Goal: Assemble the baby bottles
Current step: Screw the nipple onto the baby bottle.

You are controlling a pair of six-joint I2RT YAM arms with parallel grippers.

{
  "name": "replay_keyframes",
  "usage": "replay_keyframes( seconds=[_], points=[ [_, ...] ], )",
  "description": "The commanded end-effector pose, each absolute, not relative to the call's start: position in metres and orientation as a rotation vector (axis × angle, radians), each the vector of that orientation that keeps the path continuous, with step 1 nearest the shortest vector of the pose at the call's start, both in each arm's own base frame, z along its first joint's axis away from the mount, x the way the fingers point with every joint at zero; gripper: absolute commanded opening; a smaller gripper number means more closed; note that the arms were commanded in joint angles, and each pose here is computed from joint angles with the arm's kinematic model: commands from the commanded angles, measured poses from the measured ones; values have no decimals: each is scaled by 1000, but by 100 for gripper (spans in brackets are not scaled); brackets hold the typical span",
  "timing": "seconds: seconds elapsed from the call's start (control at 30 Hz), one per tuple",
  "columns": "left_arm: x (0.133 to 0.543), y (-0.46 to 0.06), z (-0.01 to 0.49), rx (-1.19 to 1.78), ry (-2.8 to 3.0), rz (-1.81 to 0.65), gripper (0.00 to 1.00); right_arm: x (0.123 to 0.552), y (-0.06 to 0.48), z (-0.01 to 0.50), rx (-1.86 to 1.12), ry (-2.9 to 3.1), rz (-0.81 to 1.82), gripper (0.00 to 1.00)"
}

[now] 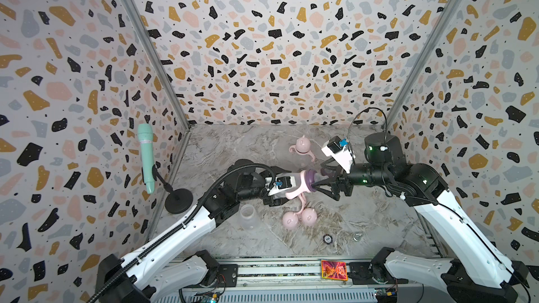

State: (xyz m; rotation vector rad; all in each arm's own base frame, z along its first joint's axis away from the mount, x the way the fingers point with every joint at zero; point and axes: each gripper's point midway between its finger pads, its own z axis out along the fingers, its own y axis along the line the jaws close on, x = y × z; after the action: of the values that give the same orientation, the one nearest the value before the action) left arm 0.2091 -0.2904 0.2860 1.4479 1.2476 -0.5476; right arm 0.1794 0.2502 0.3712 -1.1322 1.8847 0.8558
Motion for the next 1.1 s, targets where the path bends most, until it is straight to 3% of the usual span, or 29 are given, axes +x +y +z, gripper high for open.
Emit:
replay_keyframes(
  seconds=[0.0, 0.4, 0.8, 0.9, 1.07],
  points=[
    [200, -294, 316, 1429, 1162, -608, 0, 177, 252, 365, -1182, 1856, 828, 93],
    [202, -299, 314, 1443, 1177, -637, 0, 166, 255, 363, -1229, 1798, 822, 89],
    [202, -300, 312, 1458, 1174, -636, 0, 170, 259, 355, -1228, 1820, 834, 69],
    [202, -300, 314, 1458, 1165, -635, 0, 168, 261, 350, -1238, 1833, 855, 69],
    [201, -298, 317, 1460, 1148, -618, 0, 168, 263, 341, -1237, 1875, 876, 81]
  ],
)
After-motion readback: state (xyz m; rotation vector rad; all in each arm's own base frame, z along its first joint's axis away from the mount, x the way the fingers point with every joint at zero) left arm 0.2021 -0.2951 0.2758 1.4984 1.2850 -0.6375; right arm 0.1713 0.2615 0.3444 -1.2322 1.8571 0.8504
